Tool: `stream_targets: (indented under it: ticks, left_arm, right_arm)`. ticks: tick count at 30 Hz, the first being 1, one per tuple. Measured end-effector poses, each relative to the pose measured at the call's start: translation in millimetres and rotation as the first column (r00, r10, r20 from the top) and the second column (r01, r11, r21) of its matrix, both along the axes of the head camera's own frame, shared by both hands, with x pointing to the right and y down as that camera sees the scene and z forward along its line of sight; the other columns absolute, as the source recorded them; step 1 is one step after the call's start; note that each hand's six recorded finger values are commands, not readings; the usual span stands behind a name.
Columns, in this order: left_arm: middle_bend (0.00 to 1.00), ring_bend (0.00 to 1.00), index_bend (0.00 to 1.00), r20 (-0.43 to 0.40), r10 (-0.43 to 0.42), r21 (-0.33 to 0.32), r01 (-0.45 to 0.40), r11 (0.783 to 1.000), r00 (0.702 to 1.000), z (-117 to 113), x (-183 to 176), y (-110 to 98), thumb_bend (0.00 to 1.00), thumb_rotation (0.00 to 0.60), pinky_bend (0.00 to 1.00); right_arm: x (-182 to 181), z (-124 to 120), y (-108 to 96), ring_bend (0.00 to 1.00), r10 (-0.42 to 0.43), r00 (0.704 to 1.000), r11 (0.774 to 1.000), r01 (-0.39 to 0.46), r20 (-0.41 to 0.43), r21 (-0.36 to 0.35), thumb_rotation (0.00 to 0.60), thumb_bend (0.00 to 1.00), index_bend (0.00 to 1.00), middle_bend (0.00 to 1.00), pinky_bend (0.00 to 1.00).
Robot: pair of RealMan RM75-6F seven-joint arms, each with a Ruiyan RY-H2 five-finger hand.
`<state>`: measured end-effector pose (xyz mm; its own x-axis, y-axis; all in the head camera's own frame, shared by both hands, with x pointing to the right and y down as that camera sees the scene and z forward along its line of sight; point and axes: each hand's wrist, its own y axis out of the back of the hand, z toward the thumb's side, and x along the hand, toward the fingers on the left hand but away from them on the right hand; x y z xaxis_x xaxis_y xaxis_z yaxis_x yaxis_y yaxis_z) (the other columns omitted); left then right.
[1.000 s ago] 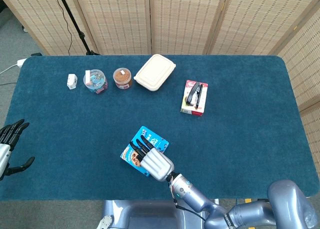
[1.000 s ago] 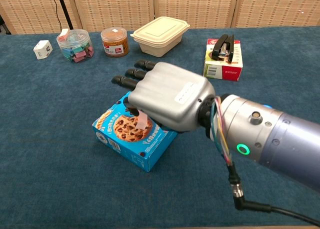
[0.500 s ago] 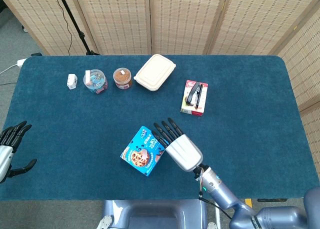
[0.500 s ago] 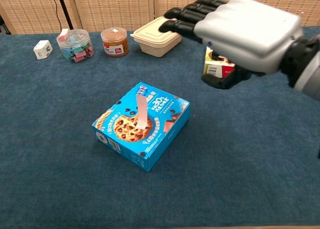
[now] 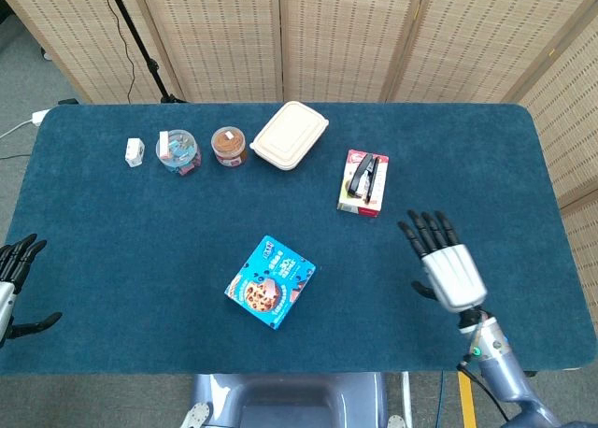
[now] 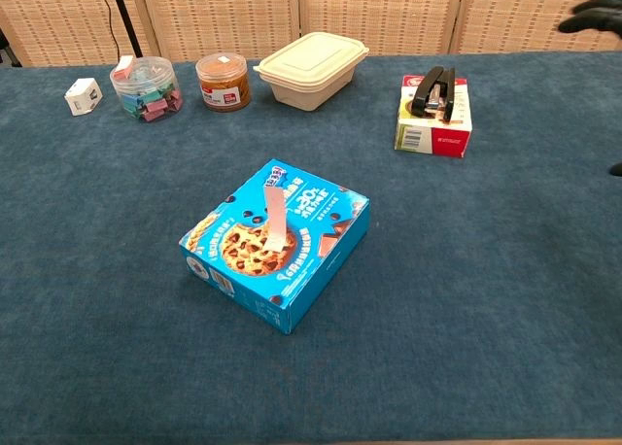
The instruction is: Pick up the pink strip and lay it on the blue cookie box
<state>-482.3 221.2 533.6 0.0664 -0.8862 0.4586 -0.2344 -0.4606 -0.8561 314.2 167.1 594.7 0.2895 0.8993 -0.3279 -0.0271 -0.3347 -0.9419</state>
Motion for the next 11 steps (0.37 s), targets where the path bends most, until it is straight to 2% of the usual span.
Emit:
stream_targets:
  ticks: [3,11]
  left_arm:
    - [0.00,0.00,0.00,0.002,-0.011,-0.001,0.011,1.000,1.000,2.3,-5.1,1.9,0.10,0.600,0.00]
    - [0.00,0.00,0.00,0.021,-0.026,0.008,0.026,1.000,0.999,6.2,-13.3,0.4,0.10,0.600,0.00]
  right_arm:
    - [29.9,-1.2,4.4,0.00,0.066,0.998,0.998,-0.065,-0.020,0.006,0.600,0.00,0.00,0.00,0.00]
    - [78.9,1.1,24.3,0.00,0.159,0.985,0.987,-0.160,-0.061,-0.004,0.600,0.00,0.00,0.00,0.00]
